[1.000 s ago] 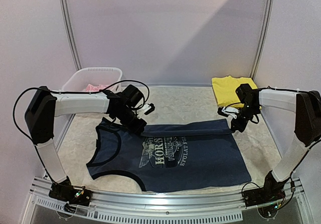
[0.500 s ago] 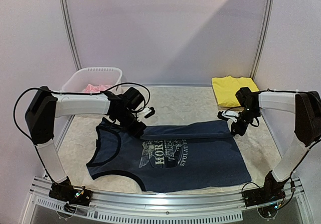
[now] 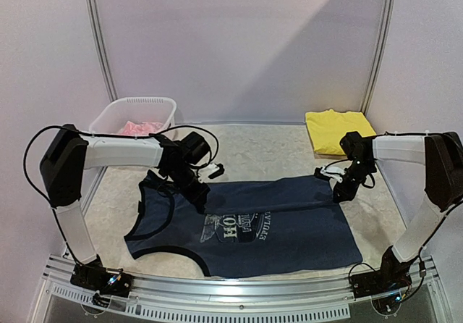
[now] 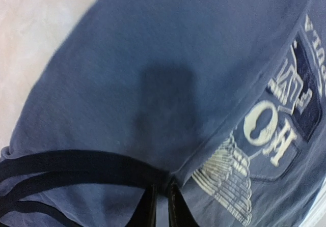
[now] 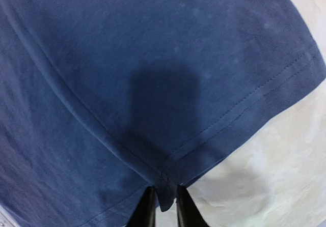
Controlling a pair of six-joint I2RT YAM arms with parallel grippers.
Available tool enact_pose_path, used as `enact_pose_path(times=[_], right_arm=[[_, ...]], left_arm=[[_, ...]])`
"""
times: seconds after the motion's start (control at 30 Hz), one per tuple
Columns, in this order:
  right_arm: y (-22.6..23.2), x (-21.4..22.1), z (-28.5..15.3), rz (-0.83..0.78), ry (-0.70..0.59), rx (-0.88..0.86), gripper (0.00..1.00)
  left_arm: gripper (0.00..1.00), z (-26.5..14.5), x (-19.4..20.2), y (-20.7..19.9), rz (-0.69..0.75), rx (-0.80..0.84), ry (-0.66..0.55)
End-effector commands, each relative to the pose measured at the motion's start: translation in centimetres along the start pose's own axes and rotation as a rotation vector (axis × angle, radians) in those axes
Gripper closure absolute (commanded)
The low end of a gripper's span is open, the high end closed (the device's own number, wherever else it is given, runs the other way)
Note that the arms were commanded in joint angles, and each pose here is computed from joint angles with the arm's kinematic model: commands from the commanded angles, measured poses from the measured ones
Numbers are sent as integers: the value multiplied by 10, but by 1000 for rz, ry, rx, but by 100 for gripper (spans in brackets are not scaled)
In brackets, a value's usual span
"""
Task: Fold and stack the mixed laundry pile
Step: Fold the flattened tank top at the center of the board.
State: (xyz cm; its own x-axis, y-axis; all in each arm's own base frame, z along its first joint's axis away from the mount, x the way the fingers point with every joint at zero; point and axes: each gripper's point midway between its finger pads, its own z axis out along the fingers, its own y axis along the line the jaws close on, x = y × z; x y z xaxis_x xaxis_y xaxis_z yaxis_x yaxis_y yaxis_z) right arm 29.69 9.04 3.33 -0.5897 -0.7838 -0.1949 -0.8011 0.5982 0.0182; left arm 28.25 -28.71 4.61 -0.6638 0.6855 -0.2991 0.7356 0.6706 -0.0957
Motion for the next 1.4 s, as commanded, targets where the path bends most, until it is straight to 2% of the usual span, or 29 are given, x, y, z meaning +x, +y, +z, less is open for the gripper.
enact_pose_path(times=[0.0,0.13,0.23,0.33,0.4,0.5,0.63,0.73,0.83,1.03,1.37], right_arm=[[17,1,-16,-6,-17,-68,78],[18,-18,-49,-13,-105,-93,72],[14,-34,-64,-3,-166,-89,70],[7,-47,-64,21,-203,-86,70],[-1,-55,-61,38,-213,-71,69],[-13,-64,-52,61,-209,-65,69],[-13,-71,-44,82,-220,-97,69],[-10,-71,-43,89,-221,-114,68],[-6,-70,-42,89,-220,-123,68],[-4,-65,-38,85,-212,-124,67],[-2,-63,-36,82,-207,-130,67]], left_arm=[[85,-15,4,-16,39,55,47],[77,-46,-21,4,-2,-11,-65],[71,-63,-29,64,-221,-162,-106],[67,-78,-15,128,-489,-335,-130],[63,-87,-2,157,-602,-413,-145],[60,-94,10,184,-699,-460,-150],[59,-90,12,209,-757,-466,-158],[58,-80,16,222,-769,-465,-111],[58,-67,27,226,-827,-436,-60],[61,-54,40,229,-935,-421,-52],[69,-44,59,240,-931,-505,20]])
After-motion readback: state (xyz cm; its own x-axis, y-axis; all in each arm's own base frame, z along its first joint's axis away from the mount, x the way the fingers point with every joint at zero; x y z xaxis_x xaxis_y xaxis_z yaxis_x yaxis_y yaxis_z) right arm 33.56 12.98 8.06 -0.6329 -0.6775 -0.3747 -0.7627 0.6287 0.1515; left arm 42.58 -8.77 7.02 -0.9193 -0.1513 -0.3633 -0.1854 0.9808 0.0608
